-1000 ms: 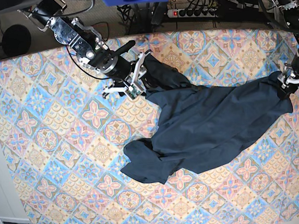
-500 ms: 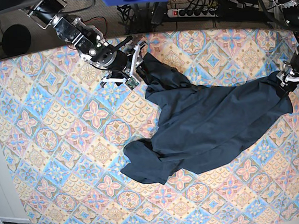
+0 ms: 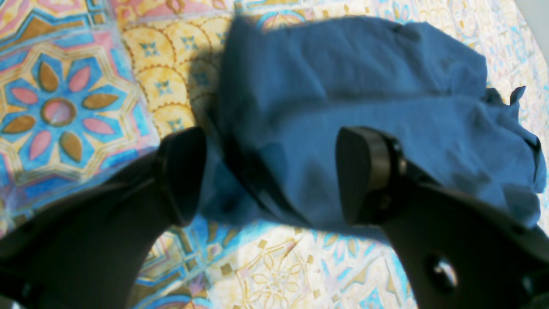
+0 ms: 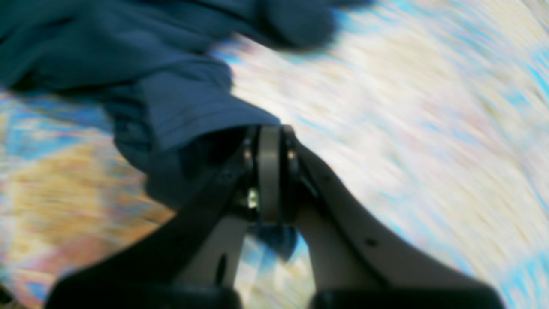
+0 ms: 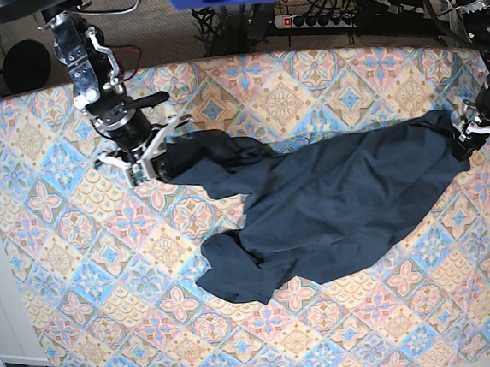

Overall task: Layout the t-shirt on the table in an organized manner, then fold the t-shirt properly
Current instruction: 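Stretch the shirt between both grippers, pulling them apart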

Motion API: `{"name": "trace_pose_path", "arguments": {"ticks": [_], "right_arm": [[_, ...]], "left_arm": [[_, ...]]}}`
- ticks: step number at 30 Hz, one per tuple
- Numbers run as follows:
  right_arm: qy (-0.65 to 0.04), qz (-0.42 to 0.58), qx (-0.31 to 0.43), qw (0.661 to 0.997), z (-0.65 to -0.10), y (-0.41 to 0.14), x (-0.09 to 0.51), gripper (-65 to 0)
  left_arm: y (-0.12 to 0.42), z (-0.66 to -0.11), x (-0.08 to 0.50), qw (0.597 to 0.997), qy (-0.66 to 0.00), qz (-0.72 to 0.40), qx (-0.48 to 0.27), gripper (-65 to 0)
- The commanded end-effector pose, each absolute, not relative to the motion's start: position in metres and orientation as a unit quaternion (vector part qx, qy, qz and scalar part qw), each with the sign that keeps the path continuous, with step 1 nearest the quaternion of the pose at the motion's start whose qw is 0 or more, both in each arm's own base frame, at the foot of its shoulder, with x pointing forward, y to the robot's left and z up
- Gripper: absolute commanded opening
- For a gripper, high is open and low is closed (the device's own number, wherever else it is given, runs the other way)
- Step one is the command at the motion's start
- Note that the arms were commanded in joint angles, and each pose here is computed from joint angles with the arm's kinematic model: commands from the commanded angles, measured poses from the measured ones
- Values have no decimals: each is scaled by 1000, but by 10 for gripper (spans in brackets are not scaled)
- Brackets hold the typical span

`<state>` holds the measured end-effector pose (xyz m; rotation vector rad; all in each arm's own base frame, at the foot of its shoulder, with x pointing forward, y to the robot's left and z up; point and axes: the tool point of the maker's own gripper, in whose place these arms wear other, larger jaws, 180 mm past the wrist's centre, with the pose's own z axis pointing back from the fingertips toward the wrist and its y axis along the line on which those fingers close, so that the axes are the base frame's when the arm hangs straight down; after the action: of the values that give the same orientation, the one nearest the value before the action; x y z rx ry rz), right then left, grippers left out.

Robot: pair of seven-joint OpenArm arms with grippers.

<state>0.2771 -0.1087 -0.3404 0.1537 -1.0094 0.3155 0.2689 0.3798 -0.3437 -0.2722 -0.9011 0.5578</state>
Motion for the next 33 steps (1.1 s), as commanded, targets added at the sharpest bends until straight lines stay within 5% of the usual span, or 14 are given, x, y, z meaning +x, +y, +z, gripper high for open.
{"name": "trace_pose_path", "arguments": {"ticks": [1, 12, 28, 31, 33], "right_arm": [[-514, 151, 55, 843, -320, -124, 289, -643], [-637, 104, -46, 763, -259, -220, 292, -644], [-636, 101, -47, 764, -264, -222, 288, -645], [-636, 101, -47, 764, -264, -222, 288, -645], [-636, 101, -47, 764, -264, -222, 288, -645]], "left_arm": [[387, -325, 277, 846, -452, 253, -124, -185], [386, -336, 266, 855, -436, 255, -120, -185], [230, -386, 281, 903, -344, 97, -239, -191], [208, -397, 289, 911, -331, 70, -238, -275], [196, -401, 297, 915, -324, 46, -236, -399]]}}
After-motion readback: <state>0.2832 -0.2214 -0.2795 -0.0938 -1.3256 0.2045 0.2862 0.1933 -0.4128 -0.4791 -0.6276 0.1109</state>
